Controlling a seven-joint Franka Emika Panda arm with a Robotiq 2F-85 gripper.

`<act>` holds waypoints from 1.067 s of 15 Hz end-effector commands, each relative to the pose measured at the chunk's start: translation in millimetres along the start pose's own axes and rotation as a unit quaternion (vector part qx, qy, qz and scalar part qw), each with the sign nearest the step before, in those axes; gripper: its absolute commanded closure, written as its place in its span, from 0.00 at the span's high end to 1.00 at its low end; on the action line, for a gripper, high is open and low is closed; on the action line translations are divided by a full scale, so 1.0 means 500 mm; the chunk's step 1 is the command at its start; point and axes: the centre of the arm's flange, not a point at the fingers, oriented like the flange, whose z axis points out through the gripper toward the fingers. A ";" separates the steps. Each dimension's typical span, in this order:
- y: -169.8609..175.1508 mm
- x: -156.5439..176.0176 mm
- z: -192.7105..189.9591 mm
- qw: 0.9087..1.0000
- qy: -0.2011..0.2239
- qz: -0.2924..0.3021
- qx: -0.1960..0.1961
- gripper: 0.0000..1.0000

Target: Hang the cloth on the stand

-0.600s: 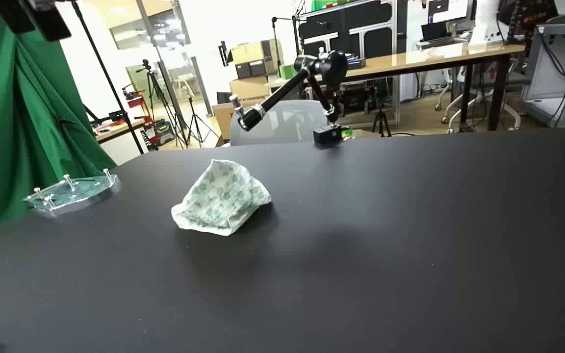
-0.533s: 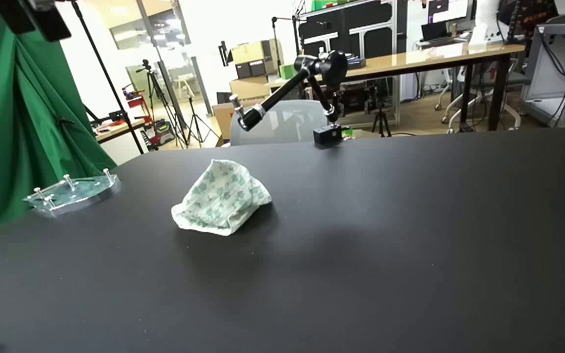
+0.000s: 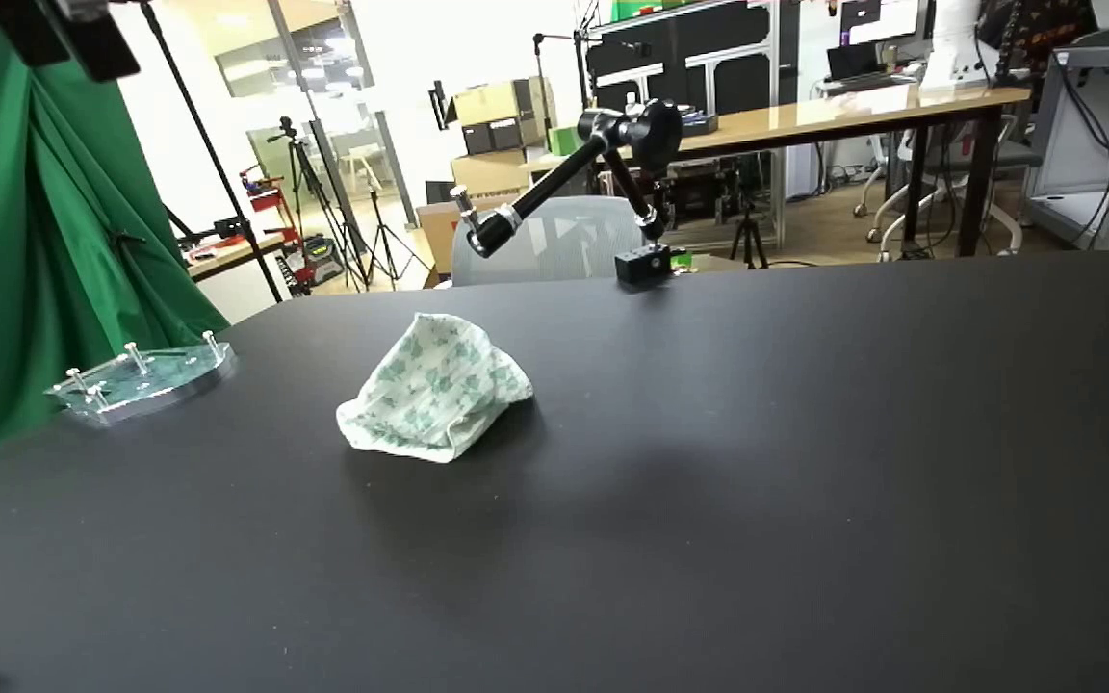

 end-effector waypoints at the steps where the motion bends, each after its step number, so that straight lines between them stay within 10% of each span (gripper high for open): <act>1: 0.000 0.000 0.000 1.000 0.000 0.000 0.000 1.00; 16: 0.050 0.155 0.183 0.983 0.019 -0.155 -0.094 1.00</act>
